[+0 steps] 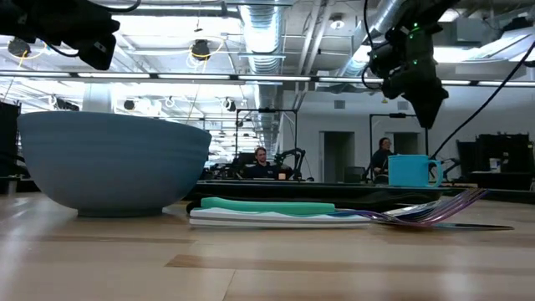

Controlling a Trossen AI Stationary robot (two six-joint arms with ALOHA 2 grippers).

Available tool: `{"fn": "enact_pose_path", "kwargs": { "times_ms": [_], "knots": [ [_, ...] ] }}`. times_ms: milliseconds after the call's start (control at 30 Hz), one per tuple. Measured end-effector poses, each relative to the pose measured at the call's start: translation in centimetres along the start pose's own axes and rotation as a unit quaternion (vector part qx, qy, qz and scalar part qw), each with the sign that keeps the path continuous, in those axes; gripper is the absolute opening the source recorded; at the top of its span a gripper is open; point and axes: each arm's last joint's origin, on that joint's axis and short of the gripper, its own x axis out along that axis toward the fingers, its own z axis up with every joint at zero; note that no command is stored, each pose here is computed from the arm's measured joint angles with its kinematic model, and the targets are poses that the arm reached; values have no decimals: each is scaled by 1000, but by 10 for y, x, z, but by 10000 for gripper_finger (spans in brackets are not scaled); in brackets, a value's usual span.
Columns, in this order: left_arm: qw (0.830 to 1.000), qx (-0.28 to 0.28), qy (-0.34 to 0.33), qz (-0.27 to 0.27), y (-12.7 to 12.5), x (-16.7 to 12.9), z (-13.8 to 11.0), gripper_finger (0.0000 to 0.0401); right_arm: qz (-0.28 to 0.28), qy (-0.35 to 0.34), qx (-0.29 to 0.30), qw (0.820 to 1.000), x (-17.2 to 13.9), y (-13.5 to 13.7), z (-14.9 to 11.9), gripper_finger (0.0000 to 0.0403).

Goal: Set up tray
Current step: Put the blue mug on the black tray

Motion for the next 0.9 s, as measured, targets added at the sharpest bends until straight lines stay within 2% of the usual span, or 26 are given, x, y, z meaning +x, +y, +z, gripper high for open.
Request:
{"fn": "enact_pose_path", "kwargs": {
  "times_ms": [267,400,500,900],
  "knots": [
    [1000,1,1,0,0,0,0,52,-20,7,17,1000,15,-16,-11,122],
    [1000,1,0,0,0,0,0,52,-20,-40,23,999,25,-26,-23,122],
    [1000,1,0,1,0,0,0,52,-17,-74,17,997,24,-24,-28,122],
    [1000,1,0,4,0,0,0,52,-11,-58,16,998,44,-22,-27,122]
  ]
}}
